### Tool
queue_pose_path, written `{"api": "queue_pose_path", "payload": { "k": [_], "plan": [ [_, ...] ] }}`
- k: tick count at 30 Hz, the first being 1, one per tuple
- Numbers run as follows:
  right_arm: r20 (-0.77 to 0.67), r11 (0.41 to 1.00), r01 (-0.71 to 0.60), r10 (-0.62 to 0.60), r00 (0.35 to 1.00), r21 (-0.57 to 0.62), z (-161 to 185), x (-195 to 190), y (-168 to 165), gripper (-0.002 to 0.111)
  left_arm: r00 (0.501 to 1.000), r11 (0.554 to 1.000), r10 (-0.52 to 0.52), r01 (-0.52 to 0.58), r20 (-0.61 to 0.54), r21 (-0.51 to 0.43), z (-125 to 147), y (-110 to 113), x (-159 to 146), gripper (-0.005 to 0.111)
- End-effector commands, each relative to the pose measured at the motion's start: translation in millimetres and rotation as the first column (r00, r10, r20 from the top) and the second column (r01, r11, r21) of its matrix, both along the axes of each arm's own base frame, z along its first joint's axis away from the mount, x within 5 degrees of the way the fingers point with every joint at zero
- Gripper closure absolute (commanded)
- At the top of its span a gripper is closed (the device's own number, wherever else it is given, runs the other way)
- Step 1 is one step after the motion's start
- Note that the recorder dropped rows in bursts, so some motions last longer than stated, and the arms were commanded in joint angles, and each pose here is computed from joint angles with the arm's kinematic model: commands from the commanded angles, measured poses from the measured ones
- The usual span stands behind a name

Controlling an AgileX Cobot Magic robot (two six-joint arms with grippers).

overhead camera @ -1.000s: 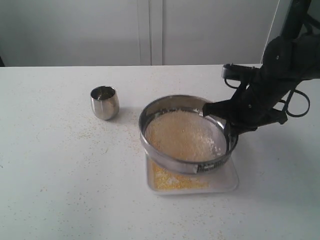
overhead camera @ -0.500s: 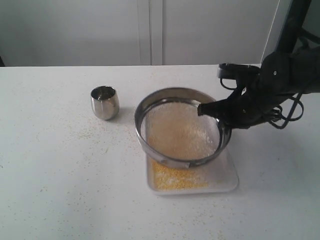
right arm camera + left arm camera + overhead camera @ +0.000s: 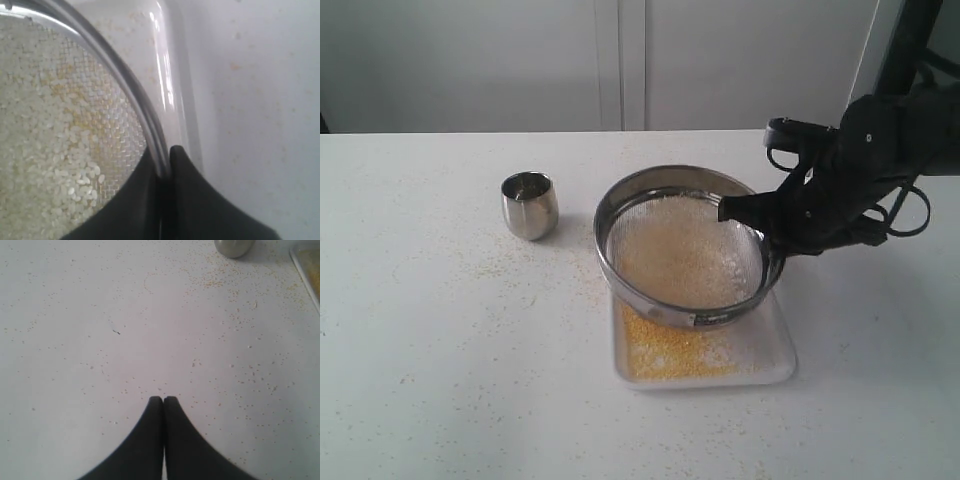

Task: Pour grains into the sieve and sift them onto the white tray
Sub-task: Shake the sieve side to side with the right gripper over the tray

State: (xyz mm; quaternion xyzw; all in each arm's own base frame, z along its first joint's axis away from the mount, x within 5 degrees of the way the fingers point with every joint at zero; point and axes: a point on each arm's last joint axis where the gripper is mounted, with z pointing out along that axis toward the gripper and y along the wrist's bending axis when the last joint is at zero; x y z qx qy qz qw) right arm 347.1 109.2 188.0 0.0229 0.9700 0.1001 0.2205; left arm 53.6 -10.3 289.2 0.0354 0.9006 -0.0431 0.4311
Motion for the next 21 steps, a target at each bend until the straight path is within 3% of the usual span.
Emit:
{"api": "queue_pose_path", "payload": {
  "k": [1, 4, 6, 9, 12, 15, 18, 21],
  "plan": [
    [0.038, 1.0, -0.027, 0.028, 0.999, -0.013, 7, -19, -3, 0.108, 1.0, 1.0, 0.002, -0.002, 0.002, -0.001, 0, 0, -1, 0.107],
    [0.171, 0.998, 0.033, -0.043, 0.984, 0.059, 8, -1, 0, 0.108, 1.0, 1.0, 0.002, -0.002, 0.002, -0.001, 0, 0, -1, 0.107],
    [0.038, 0.997, 0.063, -0.065, 0.997, 0.043, 8, 3, -1, 0.108, 1.0, 1.0, 0.002, -0.002, 0.002, -0.001, 0, 0, -1, 0.107],
    [-0.09, 0.991, -0.09, 0.081, 0.993, -0.101, 13, -18, -4, 0.108, 1.0, 1.0, 0.002, -0.002, 0.002, -0.001, 0, 0, -1, 0.107],
    [0.072, 0.987, -0.114, 0.123, 0.99, -0.111, 22, -26, -4, 0.108, 1.0, 1.0, 0.002, -0.002, 0.002, -0.001, 0, 0, -1, 0.107],
    [0.159, 0.998, -0.035, 0.043, 0.986, -0.048, 29, 0, 0, 0.108, 1.0, 1.0, 0.002, -0.002, 0.002, -0.001, 0, 0, -1, 0.107],
    [-0.007, 0.996, -0.018, 0.017, 1.0, -0.091, 22, 13, -1, 0.108, 1.0, 1.0, 0.002, -0.002, 0.002, -0.001, 0, 0, -1, 0.107],
    [-0.192, 0.96, -0.206, 0.17, 0.967, -0.187, 18, -12, -1, 0.108, 1.0, 1.0, 0.002, -0.002, 0.002, -0.001, 0, 0, -1, 0.107]
  ]
}}
